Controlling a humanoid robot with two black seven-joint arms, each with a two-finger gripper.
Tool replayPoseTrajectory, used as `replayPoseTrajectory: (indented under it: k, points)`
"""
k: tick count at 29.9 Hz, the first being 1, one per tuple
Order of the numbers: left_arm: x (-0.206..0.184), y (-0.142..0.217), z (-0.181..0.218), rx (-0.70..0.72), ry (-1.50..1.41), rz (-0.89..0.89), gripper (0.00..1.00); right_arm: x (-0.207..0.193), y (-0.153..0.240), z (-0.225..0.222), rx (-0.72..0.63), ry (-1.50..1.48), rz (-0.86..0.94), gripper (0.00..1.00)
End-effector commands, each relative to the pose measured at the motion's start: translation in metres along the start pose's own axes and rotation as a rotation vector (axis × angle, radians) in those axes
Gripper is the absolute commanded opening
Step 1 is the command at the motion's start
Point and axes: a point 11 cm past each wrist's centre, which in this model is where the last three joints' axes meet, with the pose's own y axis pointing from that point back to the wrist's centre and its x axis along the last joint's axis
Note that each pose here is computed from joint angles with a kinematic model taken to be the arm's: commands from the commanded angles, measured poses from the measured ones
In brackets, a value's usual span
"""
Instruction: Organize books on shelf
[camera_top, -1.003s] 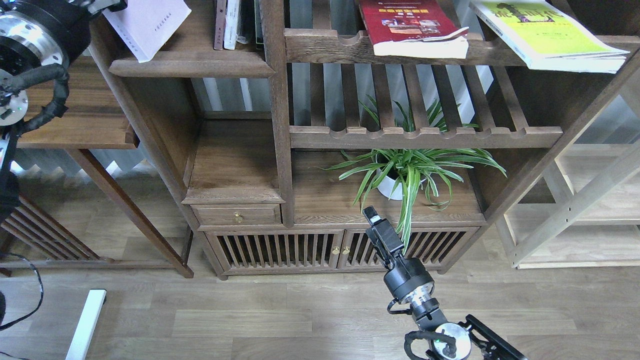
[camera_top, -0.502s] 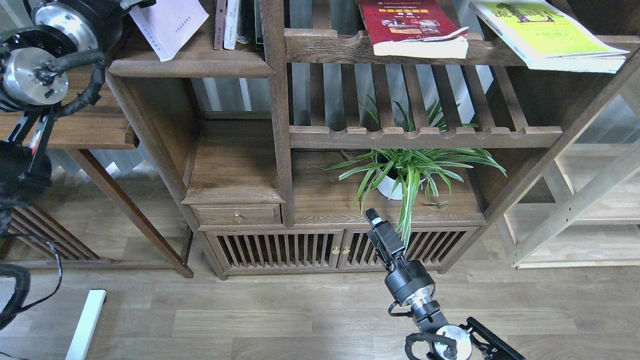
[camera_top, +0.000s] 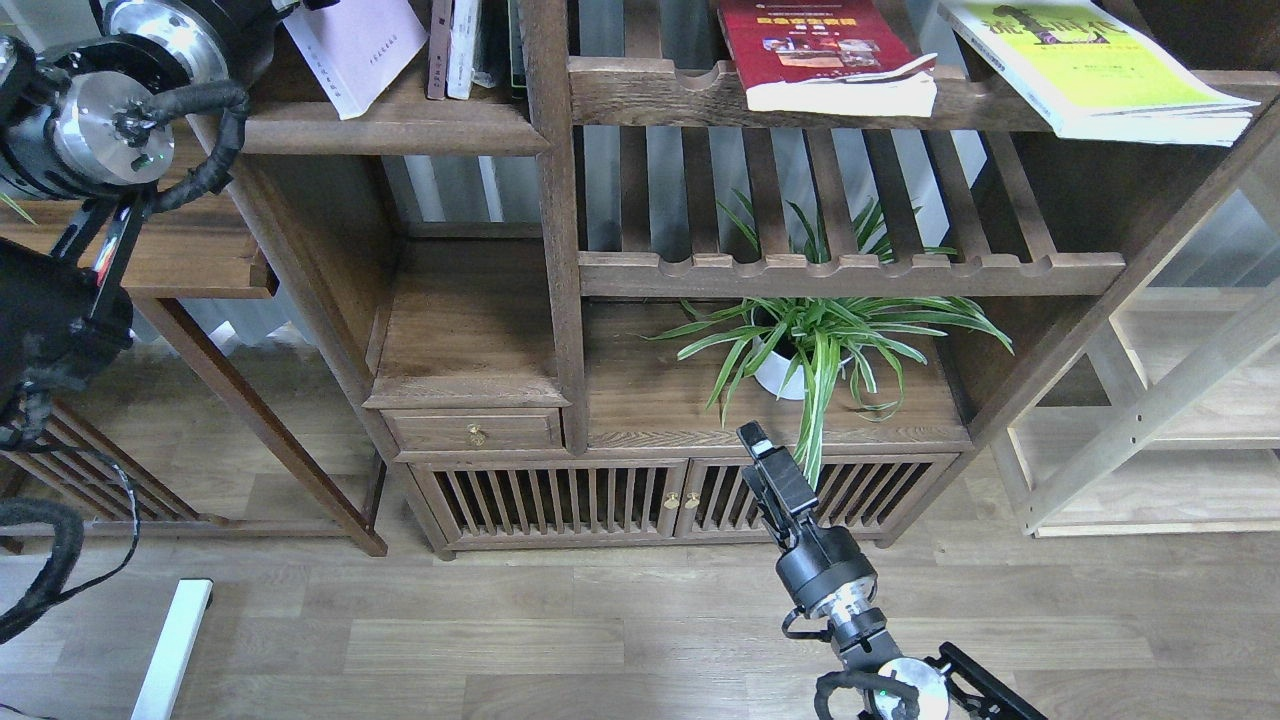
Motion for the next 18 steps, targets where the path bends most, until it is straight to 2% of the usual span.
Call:
replayPoseTrajectory:
  k: [1, 8, 18]
  points:
    - [0.002, -0.001, 0.005, -0.024, 0.0, 0.007, 0.04, 0.002, 0.002, 0.001, 0.0, -0.002, 0.005, 0.99]
    - [0.009, -0.006, 0.012, -0.056, -0.008, 0.024, 0.04, 0.003, 0.004, 0.001, 0.0, -0.004, 0.011, 0.99]
    - [-0.009, -0.023, 0.011, -0.066, -0.058, 0.02, 0.03, 0.008, 0.01, 0.003, 0.005, -0.011, 0.026, 0.99]
